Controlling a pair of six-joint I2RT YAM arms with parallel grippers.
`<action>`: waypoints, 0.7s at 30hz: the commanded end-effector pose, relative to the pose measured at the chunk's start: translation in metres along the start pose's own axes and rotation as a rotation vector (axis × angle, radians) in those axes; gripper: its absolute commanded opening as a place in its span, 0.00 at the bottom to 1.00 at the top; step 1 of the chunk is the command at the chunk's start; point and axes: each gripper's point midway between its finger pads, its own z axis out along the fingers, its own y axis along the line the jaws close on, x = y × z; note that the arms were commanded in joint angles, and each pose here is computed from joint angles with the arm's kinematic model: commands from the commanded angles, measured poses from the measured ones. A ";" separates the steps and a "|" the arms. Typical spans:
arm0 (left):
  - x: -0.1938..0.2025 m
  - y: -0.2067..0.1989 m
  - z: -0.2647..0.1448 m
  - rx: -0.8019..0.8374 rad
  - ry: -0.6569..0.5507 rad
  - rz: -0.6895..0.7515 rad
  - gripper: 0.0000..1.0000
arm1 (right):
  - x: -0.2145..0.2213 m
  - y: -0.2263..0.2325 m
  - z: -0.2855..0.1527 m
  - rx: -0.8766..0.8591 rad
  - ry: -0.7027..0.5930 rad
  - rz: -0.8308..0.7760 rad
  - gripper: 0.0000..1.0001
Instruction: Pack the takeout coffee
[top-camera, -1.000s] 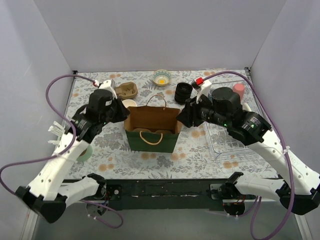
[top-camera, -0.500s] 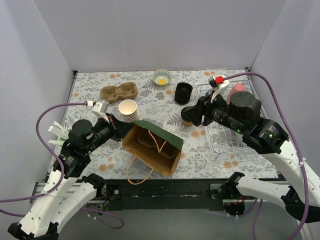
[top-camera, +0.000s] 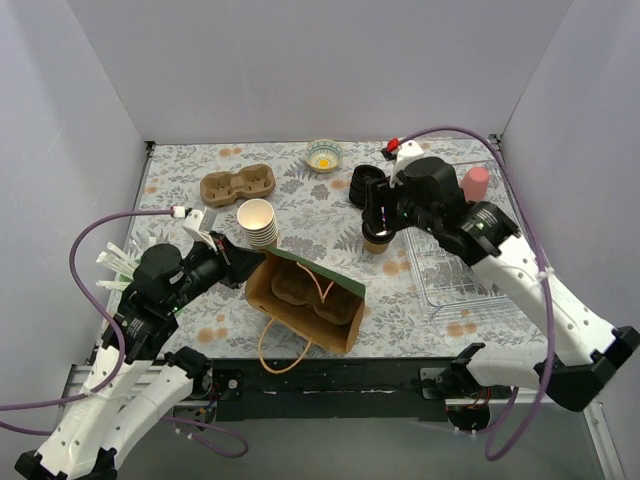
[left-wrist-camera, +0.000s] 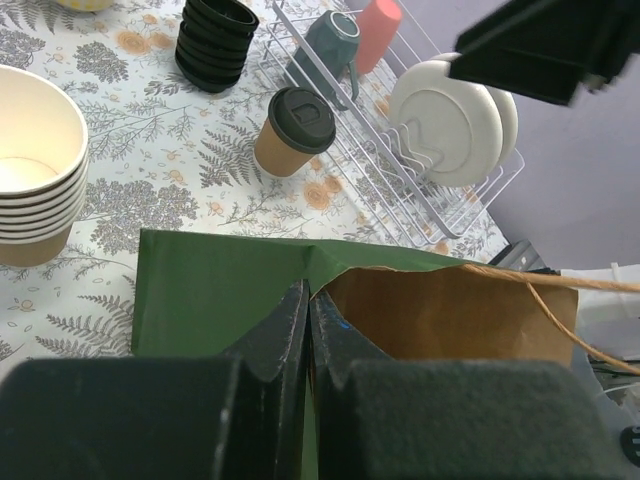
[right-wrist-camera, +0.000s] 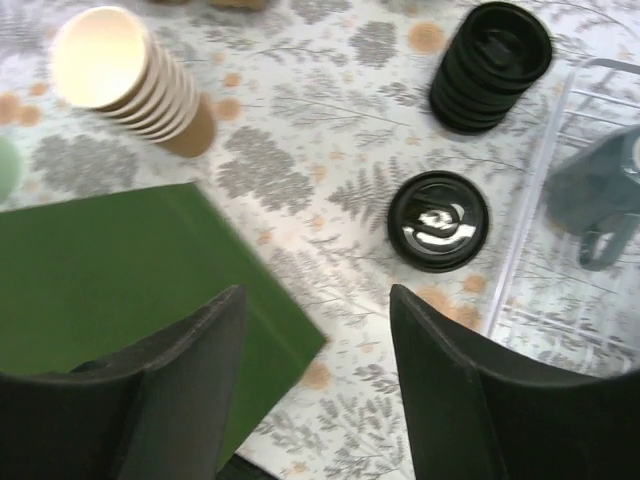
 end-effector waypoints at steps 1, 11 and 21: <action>0.002 -0.006 -0.010 0.031 -0.007 0.012 0.00 | -0.007 -0.046 0.035 0.143 0.050 -0.013 0.71; 0.010 -0.011 -0.031 0.035 0.019 -0.004 0.00 | 0.046 -0.099 0.109 0.125 0.309 -0.068 0.90; 0.016 -0.009 -0.042 0.007 0.046 -0.007 0.00 | 0.064 -0.110 0.148 0.122 0.444 -0.108 0.86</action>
